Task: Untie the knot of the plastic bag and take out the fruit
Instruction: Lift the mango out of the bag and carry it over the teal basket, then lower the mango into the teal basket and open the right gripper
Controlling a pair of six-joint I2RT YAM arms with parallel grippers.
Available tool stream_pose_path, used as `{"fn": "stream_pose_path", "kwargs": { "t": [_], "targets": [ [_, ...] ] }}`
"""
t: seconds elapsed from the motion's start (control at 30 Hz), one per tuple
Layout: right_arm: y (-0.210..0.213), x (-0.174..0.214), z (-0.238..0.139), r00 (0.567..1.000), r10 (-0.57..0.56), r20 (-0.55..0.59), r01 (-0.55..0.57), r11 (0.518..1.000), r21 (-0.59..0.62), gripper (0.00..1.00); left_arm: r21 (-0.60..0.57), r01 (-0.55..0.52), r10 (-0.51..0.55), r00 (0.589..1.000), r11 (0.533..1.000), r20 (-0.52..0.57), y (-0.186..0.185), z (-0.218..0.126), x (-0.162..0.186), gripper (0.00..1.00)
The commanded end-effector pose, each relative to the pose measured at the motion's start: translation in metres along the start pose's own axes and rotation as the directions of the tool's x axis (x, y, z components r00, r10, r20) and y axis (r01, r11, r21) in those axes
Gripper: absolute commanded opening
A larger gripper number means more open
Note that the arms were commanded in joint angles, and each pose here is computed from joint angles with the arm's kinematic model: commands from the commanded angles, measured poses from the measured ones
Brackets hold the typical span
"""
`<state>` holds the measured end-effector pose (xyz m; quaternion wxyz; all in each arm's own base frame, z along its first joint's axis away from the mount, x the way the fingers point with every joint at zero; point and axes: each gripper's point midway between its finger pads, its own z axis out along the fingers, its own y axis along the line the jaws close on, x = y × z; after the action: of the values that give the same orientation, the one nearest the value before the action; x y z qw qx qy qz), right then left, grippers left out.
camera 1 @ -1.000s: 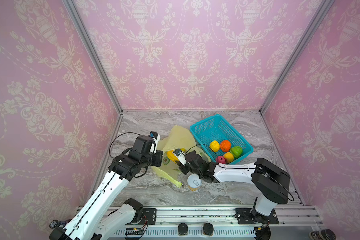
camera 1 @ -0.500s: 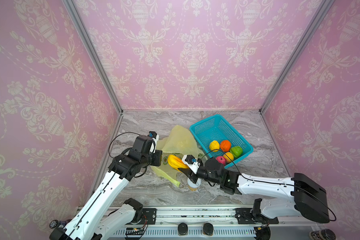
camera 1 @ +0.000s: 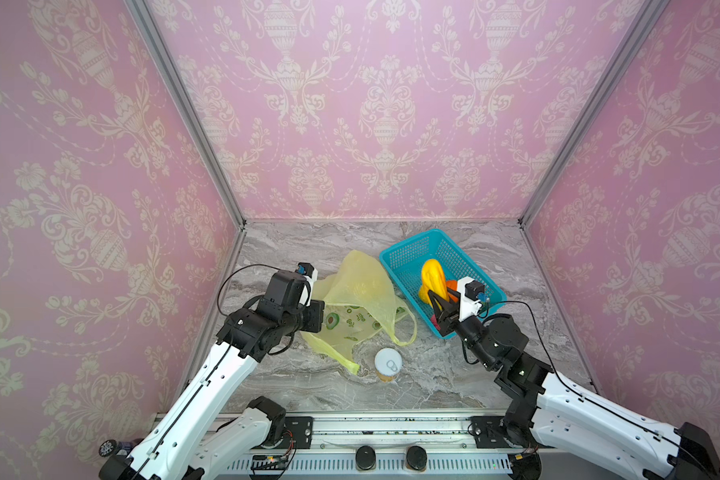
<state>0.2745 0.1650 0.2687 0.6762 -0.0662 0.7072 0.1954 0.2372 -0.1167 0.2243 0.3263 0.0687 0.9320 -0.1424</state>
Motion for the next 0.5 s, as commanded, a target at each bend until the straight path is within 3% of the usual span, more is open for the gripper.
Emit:
{"fn": "stream_pose_path", "kwargs": {
  "t": [0.0, 0.23, 0.47],
  "targets": [
    [-0.056, 0.018, 0.002, 0.99, 0.116, -0.075, -0.096, 0.967, 0.234, 0.09, -0.021, 0.017, -0.018, 1.0, 1.0, -0.021, 0.005, -0.001, 0.004, 0.0],
    [-0.11, 0.064, 0.027, 0.925, 0.286, -0.25, -0.165, 0.895, 0.414, 0.06, -0.017, 0.017, -0.018, 1.0, 1.0, -0.02, 0.004, -0.001, 0.004, 0.0],
    [-0.113, 0.114, 0.064, 0.834, 0.306, -0.459, -0.086, 0.895, 0.438, 0.02, -0.015, 0.016, -0.016, 1.0, 1.0, -0.023, 0.004, -0.001, 0.005, 0.0]
  ]
}}
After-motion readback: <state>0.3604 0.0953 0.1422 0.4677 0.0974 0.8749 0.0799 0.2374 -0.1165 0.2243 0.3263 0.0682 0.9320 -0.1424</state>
